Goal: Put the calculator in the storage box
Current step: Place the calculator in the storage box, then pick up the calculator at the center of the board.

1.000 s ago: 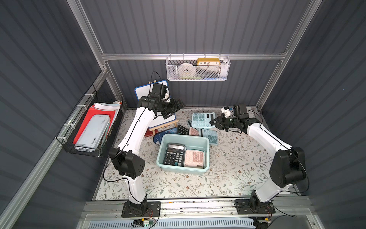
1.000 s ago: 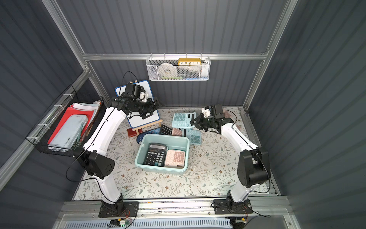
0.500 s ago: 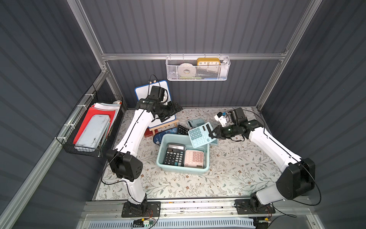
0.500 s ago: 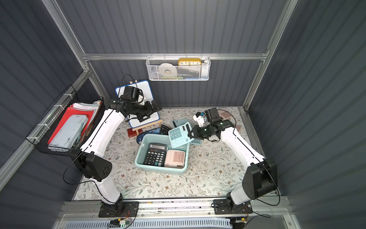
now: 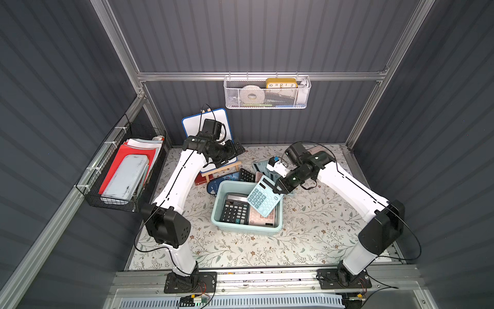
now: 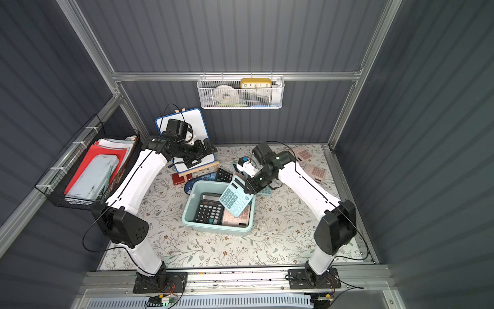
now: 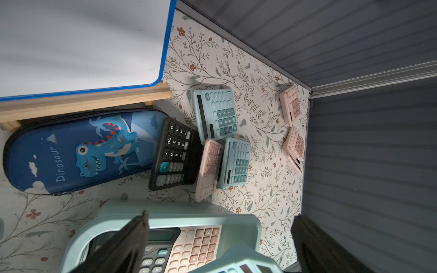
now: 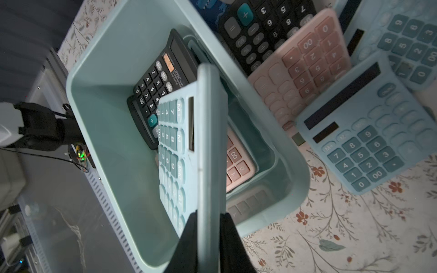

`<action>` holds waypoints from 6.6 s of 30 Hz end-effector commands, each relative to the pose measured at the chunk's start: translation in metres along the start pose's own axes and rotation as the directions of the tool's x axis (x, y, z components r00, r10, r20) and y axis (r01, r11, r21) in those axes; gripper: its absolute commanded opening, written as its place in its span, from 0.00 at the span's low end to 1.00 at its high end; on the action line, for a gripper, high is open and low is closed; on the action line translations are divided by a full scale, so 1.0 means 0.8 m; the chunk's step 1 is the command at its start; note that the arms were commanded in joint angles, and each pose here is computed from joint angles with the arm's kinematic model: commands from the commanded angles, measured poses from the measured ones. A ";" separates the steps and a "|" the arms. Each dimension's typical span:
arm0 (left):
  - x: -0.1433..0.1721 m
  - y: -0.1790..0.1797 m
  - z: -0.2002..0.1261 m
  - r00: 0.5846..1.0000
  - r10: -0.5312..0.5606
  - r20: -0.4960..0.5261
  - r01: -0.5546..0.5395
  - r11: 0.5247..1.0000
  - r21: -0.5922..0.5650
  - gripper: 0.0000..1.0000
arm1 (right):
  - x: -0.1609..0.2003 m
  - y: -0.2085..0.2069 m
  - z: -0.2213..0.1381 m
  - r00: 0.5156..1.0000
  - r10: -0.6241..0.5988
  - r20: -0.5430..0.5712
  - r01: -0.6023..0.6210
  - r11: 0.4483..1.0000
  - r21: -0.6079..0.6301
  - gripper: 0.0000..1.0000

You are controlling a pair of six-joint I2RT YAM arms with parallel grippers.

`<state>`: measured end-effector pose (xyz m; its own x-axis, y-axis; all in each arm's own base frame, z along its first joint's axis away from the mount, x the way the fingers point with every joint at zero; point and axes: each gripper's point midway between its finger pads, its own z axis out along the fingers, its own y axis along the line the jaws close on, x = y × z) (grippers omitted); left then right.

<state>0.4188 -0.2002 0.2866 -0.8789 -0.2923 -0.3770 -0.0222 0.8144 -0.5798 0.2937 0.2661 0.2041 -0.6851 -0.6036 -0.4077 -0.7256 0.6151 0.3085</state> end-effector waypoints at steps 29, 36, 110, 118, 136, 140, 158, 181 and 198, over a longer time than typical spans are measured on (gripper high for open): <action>-0.008 0.006 -0.011 0.999 0.042 0.023 -0.042 0.999 0.000 0.99 | 0.017 0.009 0.074 0.921 -0.241 -0.305 0.280 0.956 0.092 0.26; -0.009 0.007 -0.010 0.999 0.040 0.022 -0.040 0.999 -0.002 0.99 | -0.002 0.002 0.064 0.935 -0.233 -0.266 0.278 0.949 0.149 0.38; 0.054 -0.067 0.240 0.943 0.086 -0.322 -0.040 0.988 0.147 0.84 | 0.027 -0.308 0.081 0.223 0.966 0.132 -0.954 0.244 -0.173 0.82; 0.084 -0.048 0.271 0.919 0.076 -0.387 -0.038 0.994 0.105 0.80 | 0.031 -0.292 0.107 0.208 0.976 0.058 -0.953 0.215 -0.212 0.81; 0.128 -0.034 0.306 0.875 0.034 -0.483 0.007 0.997 0.083 0.56 | 0.015 -0.252 0.117 0.178 0.984 -0.012 -0.923 0.163 -0.348 0.79; 0.131 -0.034 0.310 0.872 0.031 -0.488 0.012 0.996 0.085 0.49 | -0.001 -0.255 0.117 0.171 0.985 -0.012 -0.910 0.153 -0.385 0.78; 0.088 -0.029 0.276 0.927 0.117 -0.356 -0.128 0.992 -0.007 0.79 | 0.010 -0.253 0.114 0.182 0.983 -0.002 -0.928 0.171 -0.332 0.78; 0.112 0.002 0.302 0.902 0.084 -0.423 -0.113 0.992 -0.046 0.69 | 0.028 -0.245 0.109 0.204 0.979 0.000 -0.940 0.196 -0.280 0.78; 0.130 -0.023 0.310 0.880 0.067 -0.471 -0.046 0.997 0.055 0.47 | 0.012 -0.246 0.111 0.196 0.980 -0.016 -0.929 0.181 -0.323 0.78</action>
<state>0.4539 -0.3663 0.0951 -0.9968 0.0187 -0.0772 0.0615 0.7971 -0.6007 0.4318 0.1796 0.0595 -0.8435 0.4842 0.2326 0.4901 0.5164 0.7022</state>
